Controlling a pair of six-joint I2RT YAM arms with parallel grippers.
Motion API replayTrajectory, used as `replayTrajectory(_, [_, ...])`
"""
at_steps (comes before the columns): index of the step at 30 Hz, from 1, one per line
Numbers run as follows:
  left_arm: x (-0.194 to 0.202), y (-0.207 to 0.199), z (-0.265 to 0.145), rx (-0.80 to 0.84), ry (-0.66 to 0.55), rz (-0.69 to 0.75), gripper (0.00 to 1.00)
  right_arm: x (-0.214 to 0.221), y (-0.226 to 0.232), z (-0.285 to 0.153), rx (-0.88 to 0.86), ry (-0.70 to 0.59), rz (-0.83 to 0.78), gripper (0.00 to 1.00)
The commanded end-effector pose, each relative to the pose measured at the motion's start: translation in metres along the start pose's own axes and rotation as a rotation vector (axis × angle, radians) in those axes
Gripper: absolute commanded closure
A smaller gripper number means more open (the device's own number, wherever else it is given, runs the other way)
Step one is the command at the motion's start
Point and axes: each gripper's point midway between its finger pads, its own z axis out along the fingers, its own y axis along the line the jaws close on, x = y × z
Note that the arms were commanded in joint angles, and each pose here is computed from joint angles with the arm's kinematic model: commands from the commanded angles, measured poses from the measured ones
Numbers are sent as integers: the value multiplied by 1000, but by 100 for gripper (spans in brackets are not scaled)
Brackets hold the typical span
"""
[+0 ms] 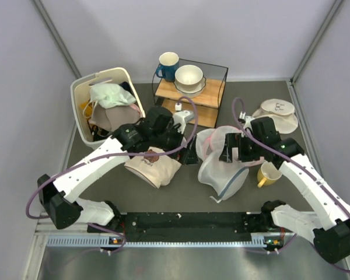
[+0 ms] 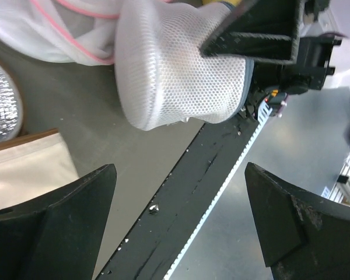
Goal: Unzip the laundry bag and remove the bra
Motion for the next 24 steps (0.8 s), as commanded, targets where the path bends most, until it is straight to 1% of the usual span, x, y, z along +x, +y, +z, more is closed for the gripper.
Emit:
replayTrajectory(1, [-2, -27, 19, 0, 26, 100, 4, -21, -29, -24, 221, -88, 45, 1])
replayTrajectory(2, [-7, -31, 22, -24, 12, 110, 4, -29, -55, -33, 364, -135, 90, 1])
replayTrajectory(3, [-3, -44, 27, -24, 18, 144, 4, -31, -65, -40, 412, -158, 154, 1])
replayTrajectory(4, [-8, -42, 30, -83, -9, 157, 4, -35, -74, -48, 444, -182, 203, 1])
replayTrajectory(5, [-11, -49, 34, -89, -8, 171, 5, -39, -87, -55, 465, -214, 280, 1])
replayTrajectory(7, [-5, -65, 43, -80, 8, 201, 5, -44, -92, -59, 444, -243, 344, 1])
replayTrajectory(8, [-7, -71, 53, -78, 21, 212, 5, -50, -96, -62, 434, -264, 374, 1])
replayTrajectory(9, [2, -84, 61, -59, 53, 245, 6, -53, -98, -61, 430, -271, 388, 1])
replayTrajectory(10, [5, -89, 66, -67, 73, 265, 6, -59, -100, -63, 427, -285, 400, 1])
replayTrajectory(11, [-3, -93, 81, -102, 71, 293, 6, -64, -104, -65, 434, -305, 417, 1])
replayTrajectory(12, [8, -100, 87, -109, 116, 318, 7, -69, -108, -68, 428, -322, 447, 1])
replayTrajectory(14, [9, -105, 107, -129, 145, 337, 8, -77, -115, -74, 411, -351, 496, 1])
replayTrajectory(15, [13, -103, 113, -160, 155, 354, 8, -84, -126, -82, 412, -395, 536, 1])
replayTrajectory(16, [13, -101, 124, -177, 162, 366, 8, -88, -125, -86, 386, -416, 546, 1])
replayTrajectory(17, [13, -100, 129, -192, 168, 368, 8, -93, -115, -86, 310, -421, 542, 1])
replayTrajectory(18, [16, -102, 133, -198, 181, 378, 8, -97, -115, -90, 301, -438, 546, 1])
replayTrajectory(22, [30, -94, 161, -269, 233, 421, 9, -103, -112, -101, 306, -481, 525, 1])
replayTrajectory(24, [38, -87, 170, -302, 252, 436, 13, -103, -112, -105, 319, -497, 518, 1])
